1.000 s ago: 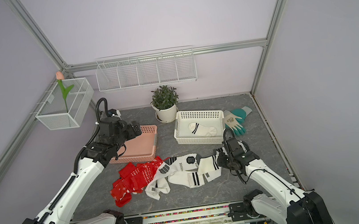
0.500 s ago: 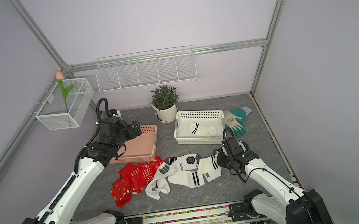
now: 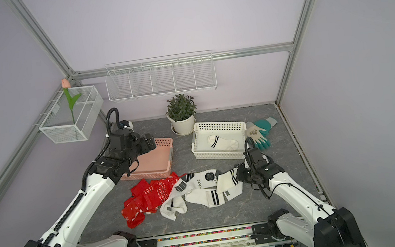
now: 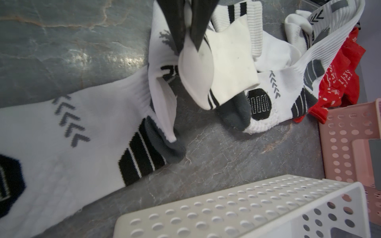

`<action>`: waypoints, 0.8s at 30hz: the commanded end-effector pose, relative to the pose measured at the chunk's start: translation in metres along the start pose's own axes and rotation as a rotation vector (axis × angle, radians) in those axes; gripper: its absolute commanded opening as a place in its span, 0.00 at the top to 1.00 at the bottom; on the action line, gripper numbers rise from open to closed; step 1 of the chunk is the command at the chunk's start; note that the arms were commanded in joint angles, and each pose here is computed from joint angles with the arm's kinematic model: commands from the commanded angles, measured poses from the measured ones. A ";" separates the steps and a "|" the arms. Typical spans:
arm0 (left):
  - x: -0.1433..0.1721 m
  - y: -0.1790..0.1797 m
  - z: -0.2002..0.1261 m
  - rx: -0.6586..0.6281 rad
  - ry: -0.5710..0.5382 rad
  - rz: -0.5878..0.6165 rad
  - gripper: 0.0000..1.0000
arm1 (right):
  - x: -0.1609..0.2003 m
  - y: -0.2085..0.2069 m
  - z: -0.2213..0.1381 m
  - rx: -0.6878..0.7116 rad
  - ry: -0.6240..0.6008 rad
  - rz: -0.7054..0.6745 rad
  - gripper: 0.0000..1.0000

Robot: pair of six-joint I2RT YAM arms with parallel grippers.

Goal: Sort the socks into the basket by color
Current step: Pick up the sock at the center of the board.

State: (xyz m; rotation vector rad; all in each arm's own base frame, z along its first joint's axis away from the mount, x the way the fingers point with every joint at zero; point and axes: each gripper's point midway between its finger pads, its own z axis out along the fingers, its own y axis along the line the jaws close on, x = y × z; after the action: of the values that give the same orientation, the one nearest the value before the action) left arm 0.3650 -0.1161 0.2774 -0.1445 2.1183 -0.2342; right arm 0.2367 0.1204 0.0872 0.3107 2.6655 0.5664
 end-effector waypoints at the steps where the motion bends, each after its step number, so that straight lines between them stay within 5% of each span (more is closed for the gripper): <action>1: -0.005 0.000 -0.002 -0.011 -0.009 -0.001 0.01 | -0.005 0.008 -0.008 -0.016 0.008 -0.023 0.90; 24: -0.008 0.000 -0.004 -0.012 -0.016 -0.001 0.01 | -0.039 0.095 -0.052 -0.219 0.014 -0.184 0.93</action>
State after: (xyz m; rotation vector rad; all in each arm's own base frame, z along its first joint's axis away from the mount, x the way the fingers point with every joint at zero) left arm 0.3650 -0.1163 0.2774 -0.1439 2.1183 -0.2343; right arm 0.2642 0.1677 0.1780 0.0644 2.5697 0.7689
